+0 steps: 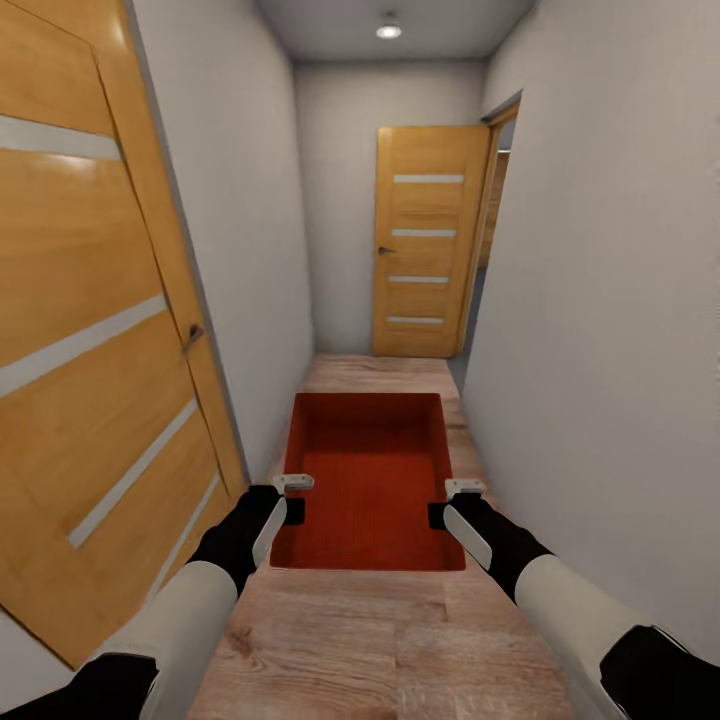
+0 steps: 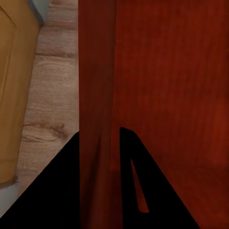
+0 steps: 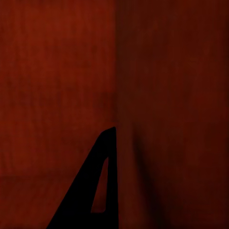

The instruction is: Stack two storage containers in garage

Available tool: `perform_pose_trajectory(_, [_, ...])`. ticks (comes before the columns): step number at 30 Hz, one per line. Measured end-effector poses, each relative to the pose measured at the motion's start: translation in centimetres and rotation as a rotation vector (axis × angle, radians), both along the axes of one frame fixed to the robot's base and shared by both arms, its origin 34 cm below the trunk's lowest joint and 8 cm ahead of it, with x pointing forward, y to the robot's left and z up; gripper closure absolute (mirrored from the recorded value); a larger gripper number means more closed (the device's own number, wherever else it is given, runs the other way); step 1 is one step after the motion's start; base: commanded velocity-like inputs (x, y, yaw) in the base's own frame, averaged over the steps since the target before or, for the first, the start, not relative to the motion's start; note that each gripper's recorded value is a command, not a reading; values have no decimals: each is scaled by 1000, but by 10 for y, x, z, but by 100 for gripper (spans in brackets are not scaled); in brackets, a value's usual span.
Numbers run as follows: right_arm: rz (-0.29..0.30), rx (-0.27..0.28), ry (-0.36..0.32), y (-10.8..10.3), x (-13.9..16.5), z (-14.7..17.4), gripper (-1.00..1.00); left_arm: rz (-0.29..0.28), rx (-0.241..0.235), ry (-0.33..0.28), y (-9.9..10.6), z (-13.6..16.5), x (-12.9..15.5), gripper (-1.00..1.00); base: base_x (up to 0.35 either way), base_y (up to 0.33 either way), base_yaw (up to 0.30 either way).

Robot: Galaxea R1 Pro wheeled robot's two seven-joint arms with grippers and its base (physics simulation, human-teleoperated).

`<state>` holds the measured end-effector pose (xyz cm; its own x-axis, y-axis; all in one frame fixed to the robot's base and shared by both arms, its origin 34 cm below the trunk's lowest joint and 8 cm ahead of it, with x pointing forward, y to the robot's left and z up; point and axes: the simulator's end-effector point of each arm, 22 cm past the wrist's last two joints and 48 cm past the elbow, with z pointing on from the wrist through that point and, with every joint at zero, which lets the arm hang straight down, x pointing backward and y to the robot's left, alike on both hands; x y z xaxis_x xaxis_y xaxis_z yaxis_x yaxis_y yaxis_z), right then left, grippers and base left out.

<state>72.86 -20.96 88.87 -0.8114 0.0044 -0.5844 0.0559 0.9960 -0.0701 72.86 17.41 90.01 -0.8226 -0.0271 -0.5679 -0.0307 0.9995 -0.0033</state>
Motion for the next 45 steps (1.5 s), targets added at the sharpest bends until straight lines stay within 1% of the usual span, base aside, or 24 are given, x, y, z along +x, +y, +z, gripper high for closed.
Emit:
perform_pose_trajectory(8, [0,0,0,0,0,0,100,0,0,0,0,0,0,100,321,80,-248])
perform_pose_trajectory(11, [0,0,0,0,0,0,100,0,0,0,0,0,0,100,321,79,-98])
perform_pose_trajectory(39, [0,0,-1,0,0,0,100,1,0,-1,0,0,0,100,320,93,-2])
perform_pose_trajectory(45, [-1,1,-5,0,1,0,100,1,0,-5,0,1,1,100,165,14,0])
